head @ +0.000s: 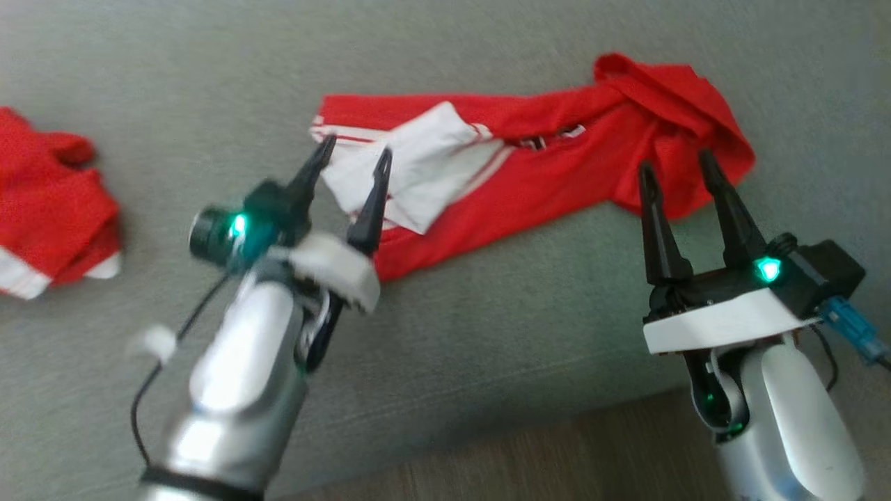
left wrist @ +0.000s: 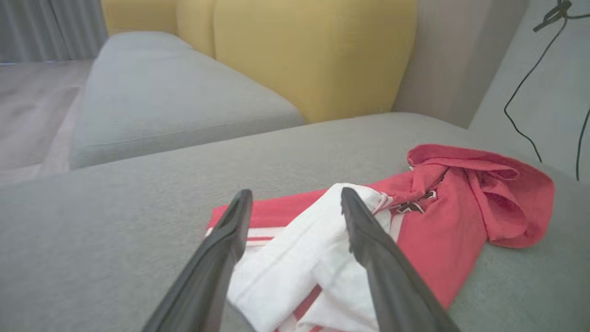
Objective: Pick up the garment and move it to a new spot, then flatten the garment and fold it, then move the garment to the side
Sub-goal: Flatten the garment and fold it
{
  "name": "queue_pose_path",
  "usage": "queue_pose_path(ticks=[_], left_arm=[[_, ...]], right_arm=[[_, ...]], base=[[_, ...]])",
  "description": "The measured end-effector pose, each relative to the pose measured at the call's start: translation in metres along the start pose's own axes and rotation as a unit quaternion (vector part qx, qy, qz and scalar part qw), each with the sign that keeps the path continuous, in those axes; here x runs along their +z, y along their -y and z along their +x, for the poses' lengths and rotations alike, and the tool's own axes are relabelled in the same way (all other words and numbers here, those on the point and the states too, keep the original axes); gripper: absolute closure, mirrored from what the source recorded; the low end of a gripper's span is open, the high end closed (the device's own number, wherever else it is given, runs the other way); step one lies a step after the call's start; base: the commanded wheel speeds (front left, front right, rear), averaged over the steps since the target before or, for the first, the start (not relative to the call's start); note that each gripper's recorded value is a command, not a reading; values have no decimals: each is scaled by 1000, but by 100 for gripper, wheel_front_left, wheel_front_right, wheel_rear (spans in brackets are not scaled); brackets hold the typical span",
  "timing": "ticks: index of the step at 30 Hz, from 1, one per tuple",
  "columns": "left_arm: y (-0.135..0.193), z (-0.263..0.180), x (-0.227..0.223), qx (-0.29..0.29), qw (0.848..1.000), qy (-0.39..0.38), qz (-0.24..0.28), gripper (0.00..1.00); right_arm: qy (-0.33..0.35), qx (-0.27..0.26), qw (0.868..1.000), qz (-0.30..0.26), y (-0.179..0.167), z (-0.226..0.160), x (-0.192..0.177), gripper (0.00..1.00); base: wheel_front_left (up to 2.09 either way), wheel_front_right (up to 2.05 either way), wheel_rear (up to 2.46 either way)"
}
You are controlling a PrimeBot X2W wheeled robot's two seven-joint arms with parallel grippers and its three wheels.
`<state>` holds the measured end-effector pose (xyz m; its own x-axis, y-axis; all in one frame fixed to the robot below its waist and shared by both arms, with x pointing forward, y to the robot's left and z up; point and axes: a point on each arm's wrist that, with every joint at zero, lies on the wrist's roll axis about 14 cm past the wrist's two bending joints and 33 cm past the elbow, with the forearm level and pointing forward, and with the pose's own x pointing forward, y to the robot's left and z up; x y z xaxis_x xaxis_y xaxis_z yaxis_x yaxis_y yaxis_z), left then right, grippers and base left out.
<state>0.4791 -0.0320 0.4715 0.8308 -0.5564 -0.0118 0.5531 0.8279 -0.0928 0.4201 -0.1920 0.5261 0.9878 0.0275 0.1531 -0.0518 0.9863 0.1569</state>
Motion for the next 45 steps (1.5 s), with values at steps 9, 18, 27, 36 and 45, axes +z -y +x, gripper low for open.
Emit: queue_pose_path(ticks=[9,18,27,36,45], left_arm=[[40,52,-34,-108,991,-51,55,0],[51,70,-67,-142,979,-96,112,0],[36,82,-52,-113,983,-84,117,100],[-1,124,19,-97,977,-24,190,100],[-64,183,58,-69,945,-58,315,100]], right_arm=[[-20,-32,999,-2,22,-6,-12,0],[-29,-53,998,-1,36,-11,-15,0],[-24,-53,998,3,35,-11,-12,0],[-22,-43,999,10,28,-13,-9,0],[-4,-29,999,20,23,4,1,0]], base=[[0,0,0],[0,0,0],[0,0,0],[0,0,0],[0,0,0]])
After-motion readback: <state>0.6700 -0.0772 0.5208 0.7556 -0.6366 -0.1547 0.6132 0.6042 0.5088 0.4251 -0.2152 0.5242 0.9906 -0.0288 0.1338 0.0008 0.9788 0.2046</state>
